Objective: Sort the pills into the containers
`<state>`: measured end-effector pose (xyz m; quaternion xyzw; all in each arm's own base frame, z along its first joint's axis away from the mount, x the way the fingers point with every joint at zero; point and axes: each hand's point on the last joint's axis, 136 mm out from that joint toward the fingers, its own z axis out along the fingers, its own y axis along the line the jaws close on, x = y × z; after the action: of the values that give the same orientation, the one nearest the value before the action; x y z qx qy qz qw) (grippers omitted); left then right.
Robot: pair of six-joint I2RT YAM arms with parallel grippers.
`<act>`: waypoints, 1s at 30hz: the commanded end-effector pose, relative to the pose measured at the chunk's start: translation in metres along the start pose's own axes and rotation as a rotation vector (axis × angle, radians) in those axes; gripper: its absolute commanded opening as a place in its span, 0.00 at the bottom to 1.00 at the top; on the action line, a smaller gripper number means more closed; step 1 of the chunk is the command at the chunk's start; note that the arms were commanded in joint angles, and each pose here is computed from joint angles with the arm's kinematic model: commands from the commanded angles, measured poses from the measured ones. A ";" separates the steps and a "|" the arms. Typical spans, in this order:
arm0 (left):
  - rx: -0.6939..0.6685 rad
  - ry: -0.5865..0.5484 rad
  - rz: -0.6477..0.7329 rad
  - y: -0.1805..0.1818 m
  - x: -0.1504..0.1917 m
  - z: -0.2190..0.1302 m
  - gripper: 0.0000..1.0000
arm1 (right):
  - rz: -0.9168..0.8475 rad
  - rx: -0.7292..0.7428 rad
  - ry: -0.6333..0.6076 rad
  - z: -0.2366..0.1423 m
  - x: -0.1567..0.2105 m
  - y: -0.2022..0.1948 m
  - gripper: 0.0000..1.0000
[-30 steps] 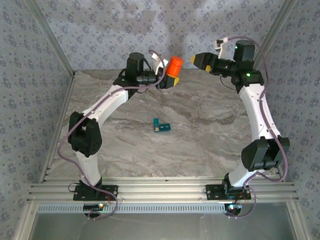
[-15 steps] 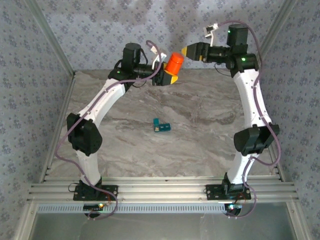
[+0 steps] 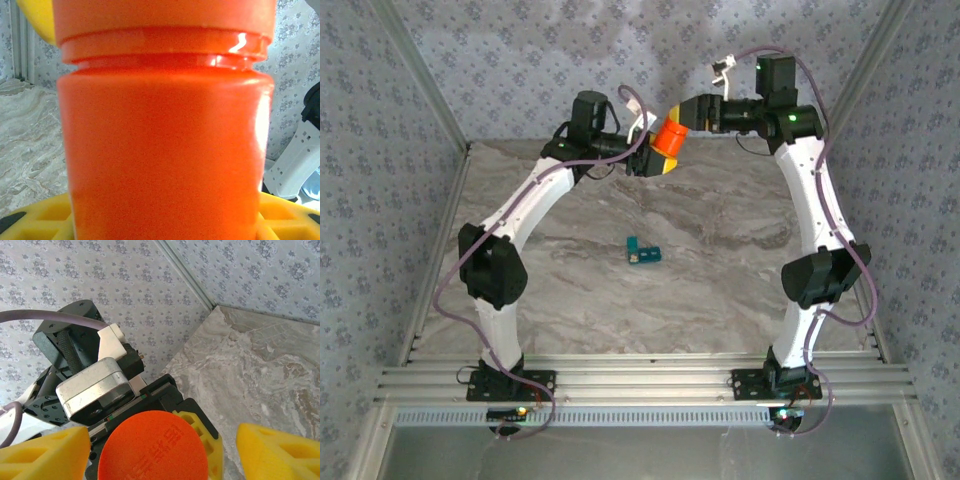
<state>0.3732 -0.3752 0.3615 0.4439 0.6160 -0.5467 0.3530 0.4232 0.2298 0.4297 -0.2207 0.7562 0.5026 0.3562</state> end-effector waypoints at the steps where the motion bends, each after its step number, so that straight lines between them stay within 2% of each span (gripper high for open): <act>1: 0.040 -0.019 0.071 -0.016 -0.017 -0.001 0.00 | -0.012 -0.044 0.019 0.001 0.003 0.011 0.71; 6: 0.035 -0.021 0.077 -0.016 -0.018 -0.001 0.00 | -0.002 -0.059 0.032 0.004 0.008 0.013 0.53; 12: -0.021 -0.034 0.099 -0.012 -0.024 -0.002 0.00 | 0.029 -0.026 0.025 0.007 0.013 0.009 0.43; 18: -0.196 -0.075 0.174 0.003 -0.034 -0.004 0.00 | 0.098 0.130 -0.040 0.012 0.020 -0.015 0.40; 23: -0.329 -0.144 0.279 0.005 -0.042 -0.001 0.00 | 0.146 0.233 -0.039 0.025 0.040 -0.030 0.40; 30: -0.352 -0.174 0.305 0.002 -0.040 0.006 0.00 | 0.177 0.250 -0.053 0.030 0.046 -0.037 0.41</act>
<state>0.4038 -0.3831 0.3095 0.3986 0.6894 -0.4101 0.4446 0.4416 0.2281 0.3764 -0.0948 0.8103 0.4297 0.3871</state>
